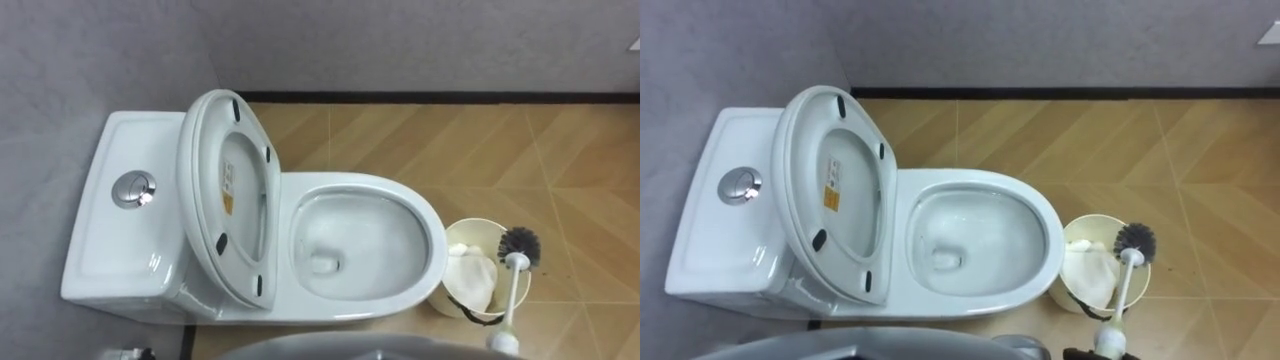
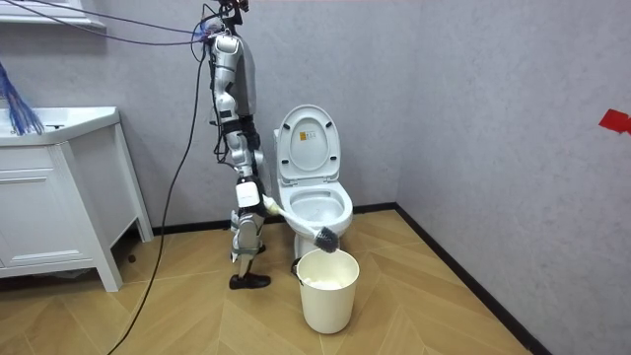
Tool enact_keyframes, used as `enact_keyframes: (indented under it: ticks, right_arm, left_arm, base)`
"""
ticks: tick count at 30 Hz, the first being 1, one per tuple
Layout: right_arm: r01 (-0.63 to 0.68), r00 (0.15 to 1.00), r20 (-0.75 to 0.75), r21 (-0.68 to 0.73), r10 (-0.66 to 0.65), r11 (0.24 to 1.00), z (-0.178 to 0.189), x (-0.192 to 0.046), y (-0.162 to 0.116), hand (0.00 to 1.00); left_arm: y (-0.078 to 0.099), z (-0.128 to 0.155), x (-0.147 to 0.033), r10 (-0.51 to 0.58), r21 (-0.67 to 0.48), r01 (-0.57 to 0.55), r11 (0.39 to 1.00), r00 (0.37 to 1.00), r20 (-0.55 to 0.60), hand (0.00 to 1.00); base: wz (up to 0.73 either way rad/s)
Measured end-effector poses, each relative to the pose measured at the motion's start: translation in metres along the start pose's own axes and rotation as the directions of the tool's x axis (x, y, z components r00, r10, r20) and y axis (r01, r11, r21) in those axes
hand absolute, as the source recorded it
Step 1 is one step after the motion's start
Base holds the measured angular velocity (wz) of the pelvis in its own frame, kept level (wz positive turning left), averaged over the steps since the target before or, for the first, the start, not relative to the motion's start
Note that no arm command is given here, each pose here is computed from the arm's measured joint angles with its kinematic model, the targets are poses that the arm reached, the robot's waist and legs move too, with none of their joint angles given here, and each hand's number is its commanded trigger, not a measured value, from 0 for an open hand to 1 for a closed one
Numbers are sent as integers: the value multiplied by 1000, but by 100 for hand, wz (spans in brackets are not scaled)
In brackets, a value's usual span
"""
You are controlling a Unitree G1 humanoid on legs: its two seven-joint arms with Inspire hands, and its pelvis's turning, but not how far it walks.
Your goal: Brush toilet
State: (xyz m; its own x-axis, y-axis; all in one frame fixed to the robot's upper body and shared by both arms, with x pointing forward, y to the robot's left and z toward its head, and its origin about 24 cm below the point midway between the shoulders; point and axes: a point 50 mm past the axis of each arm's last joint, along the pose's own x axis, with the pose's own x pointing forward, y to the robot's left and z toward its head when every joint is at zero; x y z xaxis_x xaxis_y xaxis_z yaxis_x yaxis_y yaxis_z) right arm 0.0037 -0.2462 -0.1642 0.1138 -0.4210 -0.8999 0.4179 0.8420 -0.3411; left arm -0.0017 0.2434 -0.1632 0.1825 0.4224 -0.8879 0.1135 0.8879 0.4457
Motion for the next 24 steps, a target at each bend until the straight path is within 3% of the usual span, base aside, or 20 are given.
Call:
enact_keyframes:
  ticks: [24]
  right_arm:
    - [-95, 990, -100, 58, 101, 994, -13, -1, 4, 0]
  left_arm:
    - [-1, -11, -1, -45, -3, 45, 999, 995, -88, 0]
  base:
    - [0]
